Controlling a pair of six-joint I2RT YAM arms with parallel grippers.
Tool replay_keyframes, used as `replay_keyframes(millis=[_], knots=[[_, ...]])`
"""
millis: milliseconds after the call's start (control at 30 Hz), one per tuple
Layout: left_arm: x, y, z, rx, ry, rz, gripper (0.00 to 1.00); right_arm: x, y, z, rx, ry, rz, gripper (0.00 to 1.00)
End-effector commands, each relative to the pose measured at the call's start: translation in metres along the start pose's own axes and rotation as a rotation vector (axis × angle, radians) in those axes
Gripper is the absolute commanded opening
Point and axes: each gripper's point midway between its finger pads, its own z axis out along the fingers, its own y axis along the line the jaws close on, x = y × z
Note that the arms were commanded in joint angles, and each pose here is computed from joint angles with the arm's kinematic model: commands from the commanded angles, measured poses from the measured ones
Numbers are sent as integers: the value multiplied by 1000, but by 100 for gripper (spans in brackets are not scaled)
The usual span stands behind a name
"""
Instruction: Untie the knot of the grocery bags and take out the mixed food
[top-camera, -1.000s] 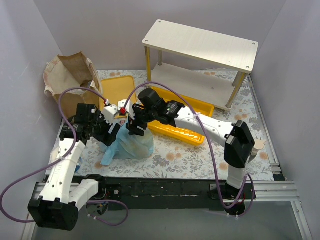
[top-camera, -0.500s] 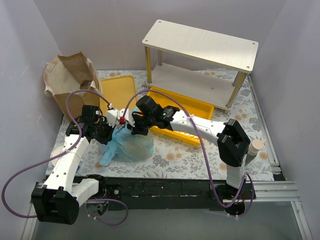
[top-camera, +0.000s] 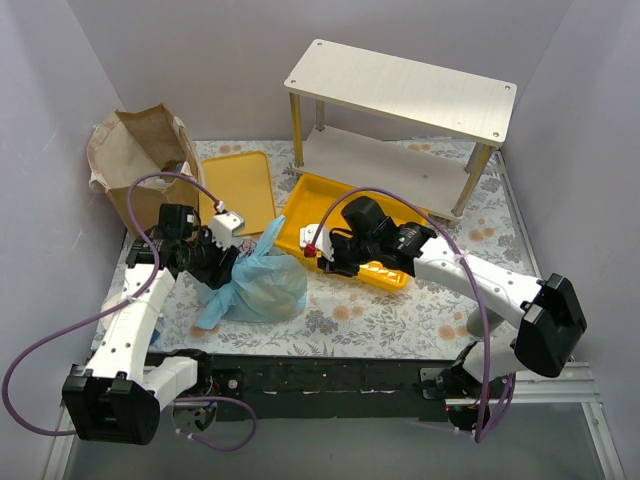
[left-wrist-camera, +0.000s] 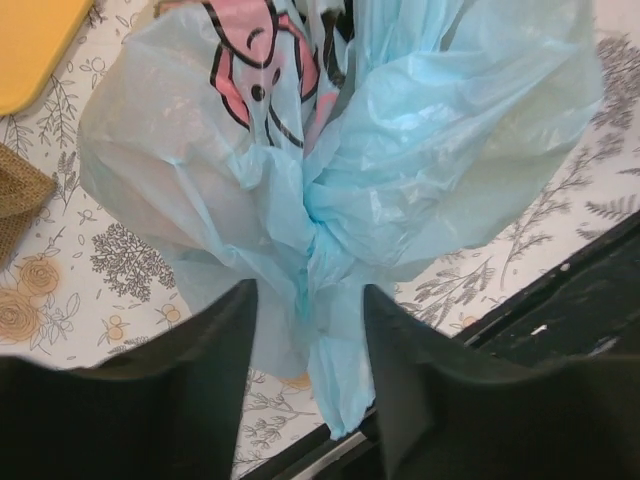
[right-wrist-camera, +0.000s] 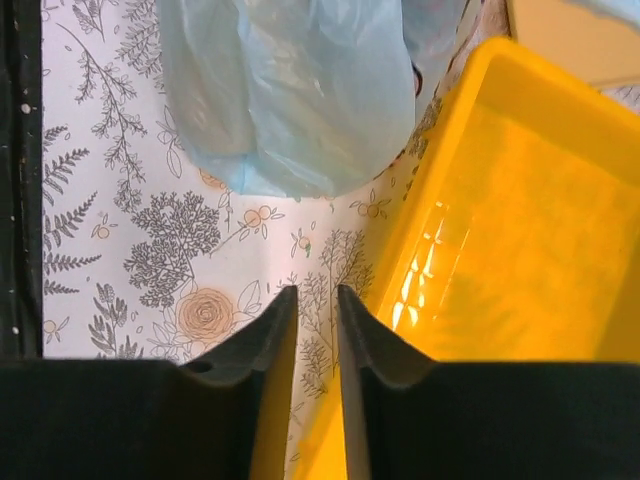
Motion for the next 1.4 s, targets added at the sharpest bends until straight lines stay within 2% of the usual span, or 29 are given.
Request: replay_keyframes(millis=[0,33,67,167,267,300,467,567,667,700,733,767,800,867,900,933,967,1033,1167,1233,1267,1300,1367], knots=[[-43,-5,-28,24,-123,-38,59,-51,7,-6,-33,-130,-77,41],[-46,1,-32,-8,-122,-61,67,-66,2,-6,-22,-155,-96,53],[-54,8,-35,-44,-135,-92,69,-68,-1,5,-26,-149,-98,56],[-63,19,-34,-79,-153,-134,70,-80,-10,27,-38,-162,-57,63],[-56,27,-17,-71,-96,-203,70,-90,-18,47,-59,-171,-3,66],[-50,31,-7,-56,-54,-245,69,-97,-20,51,-61,-185,1,92],[-28,49,7,-7,10,-416,58,-114,-13,80,-116,-200,0,92],[-26,47,13,30,8,-437,46,-116,-2,93,-129,-184,-25,88],[-31,42,16,85,-8,-436,35,-114,4,104,-118,-157,-50,75],[-32,39,18,104,-10,-437,31,-110,6,107,-121,-145,-65,64],[-32,35,20,135,-12,-443,16,-106,6,108,-119,-131,-71,55],[-29,32,22,158,6,-447,7,-101,5,106,-107,-116,-77,46],[-28,31,23,168,11,-449,0,-92,6,104,-106,-97,-95,23],[-24,35,23,158,10,-457,0,-88,0,89,-65,-93,-103,5],[-23,38,22,143,2,-453,0,-82,-6,80,-45,-87,-97,1],[-20,41,22,127,5,-451,0,-64,-2,77,-56,-58,-100,1],[-16,46,21,100,3,-444,0,-68,-3,59,-42,-79,-111,1],[-9,56,17,60,-6,-434,0,-36,-6,45,-31,-31,-85,1],[3,69,9,24,1,-452,0,-10,-8,7,21,-19,-70,1],[-7,66,4,55,-32,-424,0,-7,-3,-1,19,-17,-79,23],[-10,60,1,87,-41,-415,10,-21,1,-8,0,-64,-90,32],[-31,53,-9,145,-111,-385,34,-32,4,-11,-11,-92,-98,43],[-46,36,-25,230,-168,-329,50,-49,6,-13,-27,-131,-118,49]])
